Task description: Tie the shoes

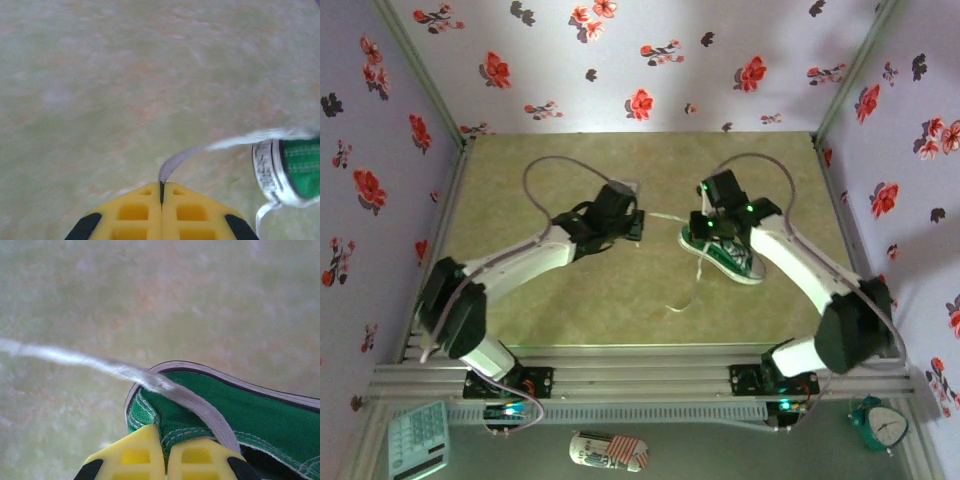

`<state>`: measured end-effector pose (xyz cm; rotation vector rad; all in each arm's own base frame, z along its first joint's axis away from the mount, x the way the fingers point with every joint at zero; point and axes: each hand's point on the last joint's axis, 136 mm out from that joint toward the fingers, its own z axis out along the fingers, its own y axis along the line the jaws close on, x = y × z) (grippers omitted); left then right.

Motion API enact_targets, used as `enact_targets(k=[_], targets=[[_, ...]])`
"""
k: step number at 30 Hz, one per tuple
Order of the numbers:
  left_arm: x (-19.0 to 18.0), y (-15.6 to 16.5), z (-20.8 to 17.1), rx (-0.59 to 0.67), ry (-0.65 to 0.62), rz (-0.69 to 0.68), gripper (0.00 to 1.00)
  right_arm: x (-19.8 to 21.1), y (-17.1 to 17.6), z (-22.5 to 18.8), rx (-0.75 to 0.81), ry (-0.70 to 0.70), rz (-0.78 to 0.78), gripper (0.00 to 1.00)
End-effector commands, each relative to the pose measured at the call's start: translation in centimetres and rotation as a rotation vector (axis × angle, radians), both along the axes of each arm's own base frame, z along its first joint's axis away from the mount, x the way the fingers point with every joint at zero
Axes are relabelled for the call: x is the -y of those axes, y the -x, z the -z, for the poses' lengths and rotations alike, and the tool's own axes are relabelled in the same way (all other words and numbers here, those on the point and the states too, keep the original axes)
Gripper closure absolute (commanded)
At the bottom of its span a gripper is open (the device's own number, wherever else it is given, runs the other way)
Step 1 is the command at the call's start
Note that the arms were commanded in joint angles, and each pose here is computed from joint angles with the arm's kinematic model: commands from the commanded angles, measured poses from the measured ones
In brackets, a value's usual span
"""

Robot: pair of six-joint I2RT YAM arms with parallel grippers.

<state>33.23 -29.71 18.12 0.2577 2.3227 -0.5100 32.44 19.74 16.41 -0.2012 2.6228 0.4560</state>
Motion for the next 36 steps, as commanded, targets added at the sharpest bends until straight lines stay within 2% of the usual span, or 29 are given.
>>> enact_targets(k=[1, 4, 8, 14, 27, 31, 35, 36], targets=[[-4.0, 0.4, -1.6, 0.008, 0.051, -0.097, 1.0, -4.0, -3.8, -2.8, 0.144, 0.014, -0.171, 1.0], [-7.3, 0.9, -2.0, 0.017, 0.046, -0.161, 1.0, -7.9, -6.1, -3.5, 0.174, 0.031, -0.292, 1.0], [-11.0, 1.5, -2.1, 0.019, 0.038, -0.241, 1.0, -12.0, -7.5, -4.1, 0.208, 0.052, -0.43, 1.0], [-13.8, 3.4, -1.1, -0.002, 0.012, -0.293, 1.0, -16.0, -4.0, -1.3, 0.129, 0.061, -0.63, 1.0], [-18.5, 8.8, 2.3, -0.067, -0.069, -0.357, 1.0, -16.3, 7.3, 3.1, -0.047, 0.088, -0.891, 1.0], [-17.8, 9.7, 3.3, -0.089, -0.051, -0.299, 1.0, -15.1, 9.9, 4.6, -0.093, 0.108, -0.916, 1.0], [-15.8, 10.0, 4.0, -0.096, -0.032, -0.207, 1.0, -13.8, 11.0, 6.0, -0.132, 0.128, -0.897, 1.0], [-15.5, 10.1, 4.2, -0.097, -0.034, -0.195, 1.0, -13.8, 11.1, 6.0, -0.132, 0.125, -0.888, 0.92]])
